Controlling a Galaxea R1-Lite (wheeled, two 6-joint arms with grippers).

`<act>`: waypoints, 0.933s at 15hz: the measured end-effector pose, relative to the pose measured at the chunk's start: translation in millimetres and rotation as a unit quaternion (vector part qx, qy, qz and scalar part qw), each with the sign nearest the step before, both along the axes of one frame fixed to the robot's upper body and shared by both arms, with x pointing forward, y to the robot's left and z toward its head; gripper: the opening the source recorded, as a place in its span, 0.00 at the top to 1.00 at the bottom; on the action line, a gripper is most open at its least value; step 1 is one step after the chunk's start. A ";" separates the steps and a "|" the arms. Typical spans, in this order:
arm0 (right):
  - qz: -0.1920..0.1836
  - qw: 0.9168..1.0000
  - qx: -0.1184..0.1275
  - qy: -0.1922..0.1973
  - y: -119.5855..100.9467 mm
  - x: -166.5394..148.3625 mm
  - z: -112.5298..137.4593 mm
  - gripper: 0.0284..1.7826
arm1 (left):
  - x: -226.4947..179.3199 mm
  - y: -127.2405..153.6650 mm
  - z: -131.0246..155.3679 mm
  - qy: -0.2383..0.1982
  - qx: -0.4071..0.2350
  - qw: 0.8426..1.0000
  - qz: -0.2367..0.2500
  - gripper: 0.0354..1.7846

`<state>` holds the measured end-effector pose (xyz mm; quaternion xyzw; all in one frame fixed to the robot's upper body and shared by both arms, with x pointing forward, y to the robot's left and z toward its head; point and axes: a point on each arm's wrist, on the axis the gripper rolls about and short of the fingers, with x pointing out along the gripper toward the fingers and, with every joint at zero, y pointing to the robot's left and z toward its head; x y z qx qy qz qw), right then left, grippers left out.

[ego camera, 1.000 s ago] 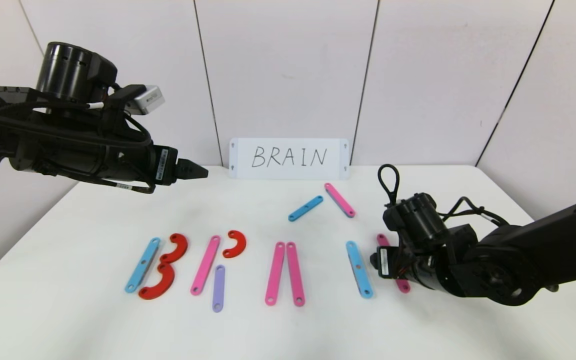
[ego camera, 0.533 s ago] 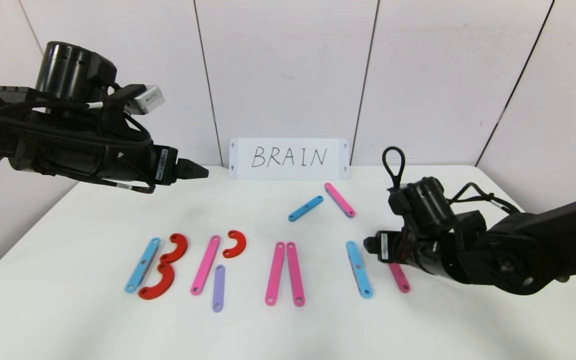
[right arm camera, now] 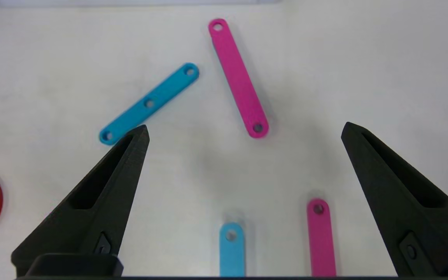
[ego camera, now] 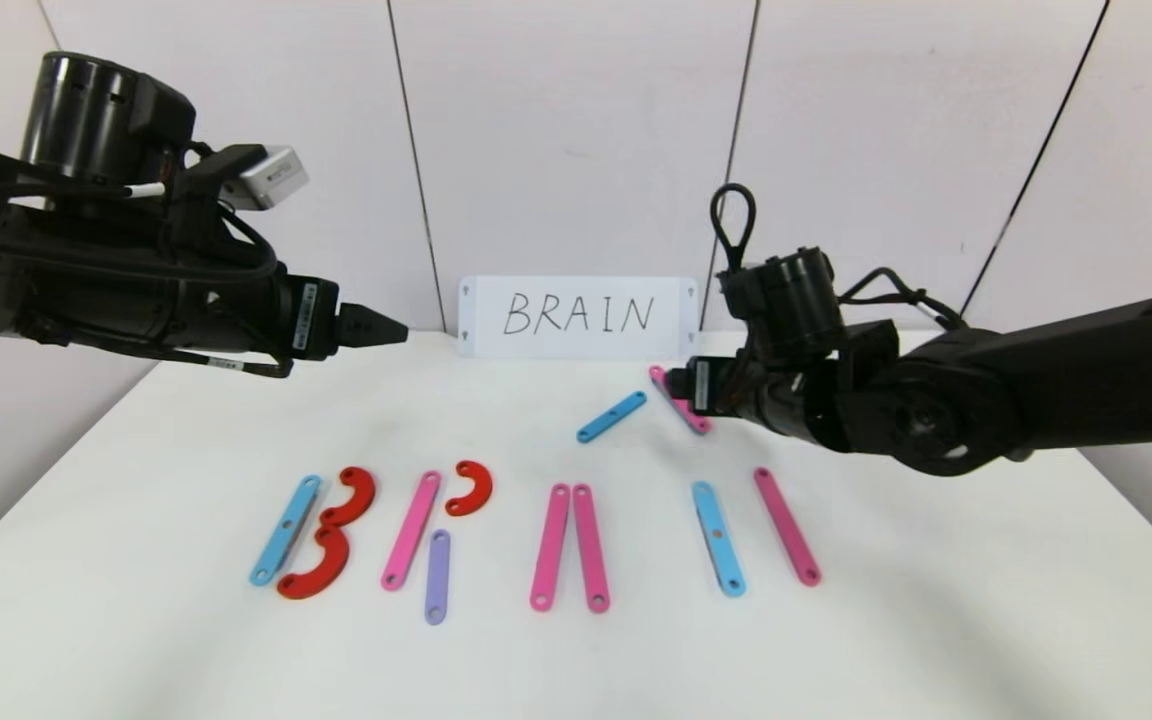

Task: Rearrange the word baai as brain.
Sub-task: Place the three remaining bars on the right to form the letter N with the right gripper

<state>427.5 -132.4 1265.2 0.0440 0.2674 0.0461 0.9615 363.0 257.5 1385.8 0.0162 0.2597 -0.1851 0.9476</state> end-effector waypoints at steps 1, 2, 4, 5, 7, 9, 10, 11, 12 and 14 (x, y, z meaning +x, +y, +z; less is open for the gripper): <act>0.005 1.000 0.001 -0.005 7.8 5.9 -1.0 0.03 | -1.1 0.3 0.8 -0.001 0.000 1.000 0.000 0.02; 0.012 1.000 0.002 -0.008 17.5 11.0 -3.5 0.03 | -1.3 0.3 1.1 -0.002 0.000 1.000 0.000 0.02; 0.019 1.000 0.001 -0.011 35.0 20.0 -11.0 0.03 | -1.2 0.3 1.0 -0.002 0.000 1.000 0.000 0.02; 0.022 1.000 0.000 -0.011 42.7 24.0 -15.4 0.03 | -1.2 0.3 1.1 -0.002 -0.001 1.000 0.000 0.02; 0.030 0.999 0.002 -0.015 57.0 31.4 -22.3 0.03 | -1.2 0.2 1.3 -0.003 -0.001 1.000 0.000 0.02; 0.036 0.999 0.004 -0.016 69.3 38.6 -29.3 0.03 | -1.2 0.2 1.4 -0.003 -0.001 1.000 0.000 0.02; 0.038 0.999 0.005 -0.016 74.2 41.5 -32.9 0.03 | -1.1 0.2 1.2 -0.003 -0.001 1.000 0.000 0.02; 0.037 0.999 0.004 -0.011 77.9 43.6 -37.8 0.03 | -1.0 0.1 1.2 -0.003 -0.001 1.000 0.000 0.02; 0.032 0.999 -0.001 -0.003 80.7 45.0 -43.7 0.03 | -0.9 0.1 1.2 -0.003 -0.001 1.000 0.000 0.02; 0.017 1.000 -0.010 0.002 86.9 47.1 -54.2 0.03 | -0.2 0.1 0.5 -0.002 0.000 1.000 0.000 0.02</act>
